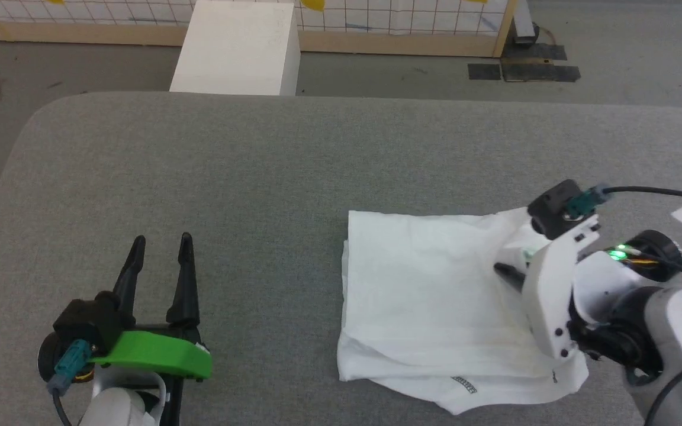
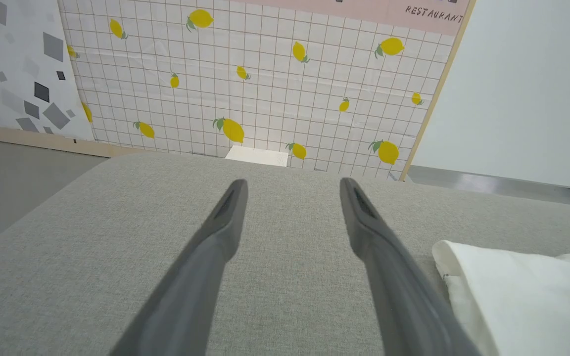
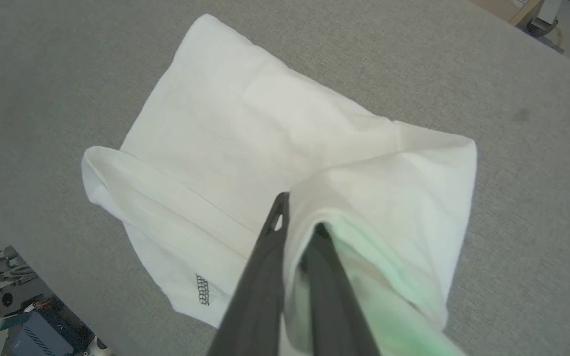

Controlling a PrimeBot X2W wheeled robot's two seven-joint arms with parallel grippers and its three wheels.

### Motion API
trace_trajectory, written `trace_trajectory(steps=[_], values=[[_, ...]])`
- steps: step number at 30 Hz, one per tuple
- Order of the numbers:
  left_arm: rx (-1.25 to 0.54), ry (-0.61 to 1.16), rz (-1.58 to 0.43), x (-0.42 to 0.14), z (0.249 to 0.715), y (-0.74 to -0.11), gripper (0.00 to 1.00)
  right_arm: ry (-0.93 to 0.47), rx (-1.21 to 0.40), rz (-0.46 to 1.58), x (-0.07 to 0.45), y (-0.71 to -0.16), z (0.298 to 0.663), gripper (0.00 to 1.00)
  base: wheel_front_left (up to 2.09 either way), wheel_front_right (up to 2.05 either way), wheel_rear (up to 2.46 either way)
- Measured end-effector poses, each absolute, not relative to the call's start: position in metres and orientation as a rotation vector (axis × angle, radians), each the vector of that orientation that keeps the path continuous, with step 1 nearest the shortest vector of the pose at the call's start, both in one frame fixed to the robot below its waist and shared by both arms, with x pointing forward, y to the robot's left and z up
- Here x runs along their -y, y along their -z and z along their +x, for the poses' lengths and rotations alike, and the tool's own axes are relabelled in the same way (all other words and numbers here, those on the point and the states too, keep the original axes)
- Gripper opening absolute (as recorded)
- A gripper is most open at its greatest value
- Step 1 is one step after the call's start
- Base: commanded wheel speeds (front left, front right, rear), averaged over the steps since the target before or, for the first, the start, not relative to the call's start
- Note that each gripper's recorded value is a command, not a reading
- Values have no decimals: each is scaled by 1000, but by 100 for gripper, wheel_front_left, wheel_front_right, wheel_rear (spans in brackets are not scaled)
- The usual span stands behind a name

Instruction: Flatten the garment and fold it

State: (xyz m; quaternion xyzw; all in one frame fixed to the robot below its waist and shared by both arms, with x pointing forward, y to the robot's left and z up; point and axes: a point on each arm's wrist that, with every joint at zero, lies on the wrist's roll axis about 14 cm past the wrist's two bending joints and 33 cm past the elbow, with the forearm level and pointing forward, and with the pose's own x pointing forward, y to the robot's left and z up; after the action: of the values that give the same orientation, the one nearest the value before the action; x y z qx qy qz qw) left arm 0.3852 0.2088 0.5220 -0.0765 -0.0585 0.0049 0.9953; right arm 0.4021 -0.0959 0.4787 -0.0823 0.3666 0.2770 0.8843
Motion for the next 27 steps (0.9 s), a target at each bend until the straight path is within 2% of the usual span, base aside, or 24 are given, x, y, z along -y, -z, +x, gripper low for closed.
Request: trace_trajectory(steps=[5, 13, 25, 26, 27], values=[[99, -26, -157, -213, 383, -516, 100, -704, -780, -163, 47, -462, 398, 0, 0, 0, 0], [65, -56, -161, -221, 381, -503, 100, -829, -789, -153, -5, -442, 398, 0, 0, 0, 0], [53, -76, -177, -225, 382, -498, 100, -907, -848, -172, -35, -409, 387, 0, 0, 0, 0], [53, -76, -177, -225, 381, -498, 100, -915, -838, -174, -37, -410, 386, 47, 0, 0, 0], [55, -75, -178, -225, 381, -499, 100, -925, -830, -181, -40, -410, 384, 100, 0, 0, 0]])
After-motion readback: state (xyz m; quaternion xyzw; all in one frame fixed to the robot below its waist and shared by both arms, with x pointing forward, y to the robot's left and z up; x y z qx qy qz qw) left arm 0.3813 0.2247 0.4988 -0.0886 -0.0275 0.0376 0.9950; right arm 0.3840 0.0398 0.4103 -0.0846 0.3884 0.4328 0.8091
